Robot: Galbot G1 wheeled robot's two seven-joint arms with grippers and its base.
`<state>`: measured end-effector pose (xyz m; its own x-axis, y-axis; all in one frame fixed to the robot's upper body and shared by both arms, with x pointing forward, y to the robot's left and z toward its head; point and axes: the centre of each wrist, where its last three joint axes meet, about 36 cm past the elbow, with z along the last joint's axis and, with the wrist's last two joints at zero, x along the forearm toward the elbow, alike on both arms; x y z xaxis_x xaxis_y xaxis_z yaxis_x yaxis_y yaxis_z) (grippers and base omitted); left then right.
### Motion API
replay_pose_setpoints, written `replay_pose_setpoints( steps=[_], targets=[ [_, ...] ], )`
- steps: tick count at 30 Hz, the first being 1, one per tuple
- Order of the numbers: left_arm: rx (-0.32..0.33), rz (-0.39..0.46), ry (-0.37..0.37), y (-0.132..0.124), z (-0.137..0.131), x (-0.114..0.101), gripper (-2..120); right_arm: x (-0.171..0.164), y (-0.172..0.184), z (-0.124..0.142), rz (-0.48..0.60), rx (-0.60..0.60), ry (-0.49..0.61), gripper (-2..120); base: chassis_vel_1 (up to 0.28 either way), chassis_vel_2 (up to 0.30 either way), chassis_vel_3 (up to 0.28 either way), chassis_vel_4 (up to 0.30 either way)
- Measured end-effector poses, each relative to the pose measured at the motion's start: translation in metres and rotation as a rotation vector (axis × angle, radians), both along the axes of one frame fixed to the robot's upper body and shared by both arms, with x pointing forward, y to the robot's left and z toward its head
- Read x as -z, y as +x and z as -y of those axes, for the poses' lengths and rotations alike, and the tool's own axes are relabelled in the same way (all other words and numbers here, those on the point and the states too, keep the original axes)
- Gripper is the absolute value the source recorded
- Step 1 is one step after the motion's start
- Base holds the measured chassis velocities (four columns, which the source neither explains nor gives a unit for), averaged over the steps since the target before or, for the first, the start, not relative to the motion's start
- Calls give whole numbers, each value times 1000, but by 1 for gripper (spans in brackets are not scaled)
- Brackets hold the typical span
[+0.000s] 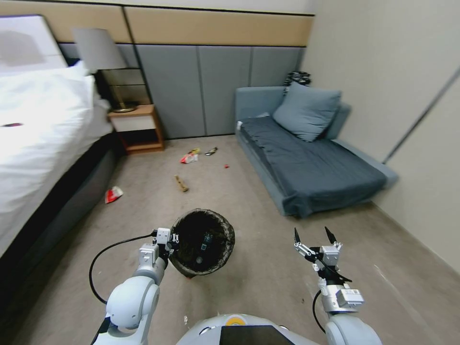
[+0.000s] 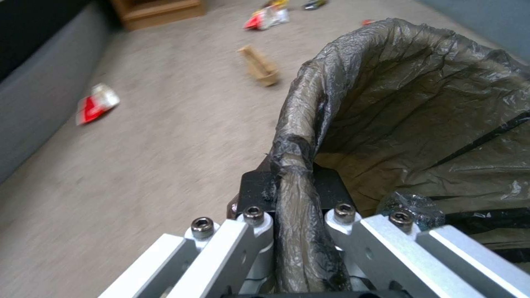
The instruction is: Pick up the trash bin, then pick up the garbage from the floor and place it into the trash bin.
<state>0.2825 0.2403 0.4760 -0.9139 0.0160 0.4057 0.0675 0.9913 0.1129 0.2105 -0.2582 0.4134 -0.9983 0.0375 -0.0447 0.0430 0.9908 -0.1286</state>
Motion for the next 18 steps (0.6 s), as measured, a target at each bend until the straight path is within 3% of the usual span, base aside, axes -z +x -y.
replay_pose_setpoints(
  steps=[8,18],
  targets=[
    [-6,11,-1,-1,1,1,5,1,0,-1,-7,3,1,100,118,113,104,107],
    [-21,13,-2,-3,2,0,5,5,1,-1,-27,14,0,100,19,22,15,18]
  ],
)
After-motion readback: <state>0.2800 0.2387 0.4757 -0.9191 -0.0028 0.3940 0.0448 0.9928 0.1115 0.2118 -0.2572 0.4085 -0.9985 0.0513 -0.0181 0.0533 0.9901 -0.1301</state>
